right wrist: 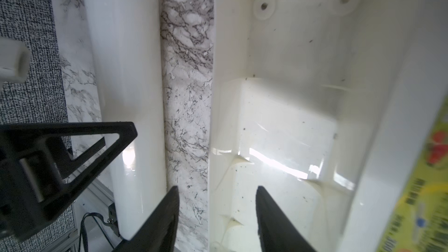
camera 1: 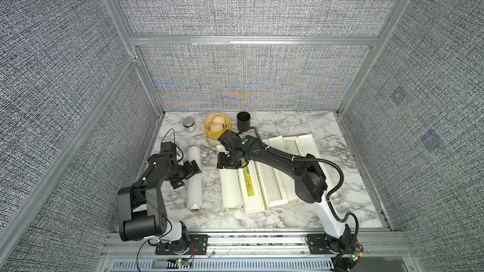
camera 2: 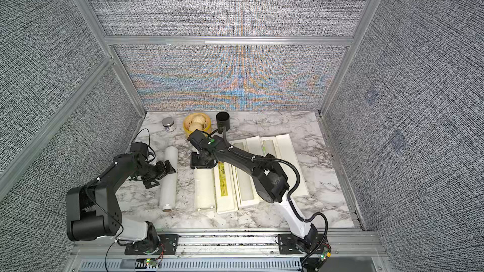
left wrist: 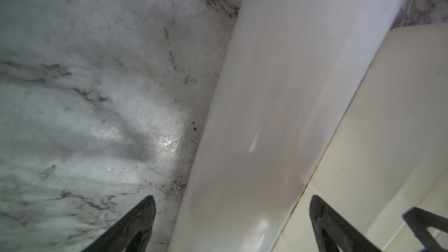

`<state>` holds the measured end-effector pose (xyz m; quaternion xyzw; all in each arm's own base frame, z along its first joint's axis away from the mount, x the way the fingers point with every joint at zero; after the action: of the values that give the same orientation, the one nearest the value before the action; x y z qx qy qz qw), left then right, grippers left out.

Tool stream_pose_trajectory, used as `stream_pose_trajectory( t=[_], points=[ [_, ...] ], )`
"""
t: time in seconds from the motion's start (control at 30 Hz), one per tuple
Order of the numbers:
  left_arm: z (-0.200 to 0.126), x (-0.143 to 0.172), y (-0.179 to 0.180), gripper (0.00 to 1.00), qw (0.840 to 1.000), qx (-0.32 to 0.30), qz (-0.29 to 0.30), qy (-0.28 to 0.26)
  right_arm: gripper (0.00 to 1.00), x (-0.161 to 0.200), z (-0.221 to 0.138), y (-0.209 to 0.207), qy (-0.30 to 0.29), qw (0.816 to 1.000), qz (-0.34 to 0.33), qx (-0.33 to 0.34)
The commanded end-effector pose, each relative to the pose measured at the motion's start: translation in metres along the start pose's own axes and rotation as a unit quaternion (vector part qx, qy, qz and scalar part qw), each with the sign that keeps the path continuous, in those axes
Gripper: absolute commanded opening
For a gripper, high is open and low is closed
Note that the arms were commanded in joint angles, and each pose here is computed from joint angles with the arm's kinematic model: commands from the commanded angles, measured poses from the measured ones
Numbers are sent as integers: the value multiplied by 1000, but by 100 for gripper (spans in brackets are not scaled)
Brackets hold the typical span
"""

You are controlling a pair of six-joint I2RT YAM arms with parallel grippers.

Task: Put plastic wrap rolls into dispensers
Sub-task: Place the plastic wrap cutting box at the center of the board, then pick up the plastic wrap from the center of the board.

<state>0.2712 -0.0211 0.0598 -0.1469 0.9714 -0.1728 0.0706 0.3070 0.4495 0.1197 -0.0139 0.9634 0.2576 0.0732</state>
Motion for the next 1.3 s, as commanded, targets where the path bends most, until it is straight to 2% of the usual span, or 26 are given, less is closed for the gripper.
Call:
stream_pose_trajectory(
  t=[0.0,0.17,0.37,0.47,0.6,0.77,0.9,1.27],
  points=[
    [4,-3,-4,96,1000,-6,30,4,54,-5,-15,1,-9,999,0,-31],
    [11,-1,-4,90,994,-69,75,29,54,-8,-31,-21,-14,998,31,-58],
    [21,4,8,86,975,-168,130,63,53,-7,-37,-47,-12,997,52,-63],
    [26,6,12,83,969,-189,140,76,53,-6,-38,-53,-9,995,59,-74],
    [27,4,9,76,968,-190,147,75,53,-6,-39,-57,-4,994,64,-87],
    [34,8,5,61,969,-177,146,88,53,-7,-44,-61,-7,993,68,-97],
    [29,10,-6,56,975,-151,140,84,53,-5,-51,-66,-10,993,66,-99],
    [-46,12,-65,55,992,-61,112,12,53,-4,-61,-80,-15,992,72,-101]
  ],
)
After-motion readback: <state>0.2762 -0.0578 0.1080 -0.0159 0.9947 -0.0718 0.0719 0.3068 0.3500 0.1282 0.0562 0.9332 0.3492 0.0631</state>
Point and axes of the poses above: each gripper's point midway between its finger pads, its own z axis out along the fingers, its own y axis along the line the jaws close on, x = y × z, the point moved 1 cm from there along -z, back along the fingers, and after that the axes turned 9 degrees about z, right-handed, at the moved point
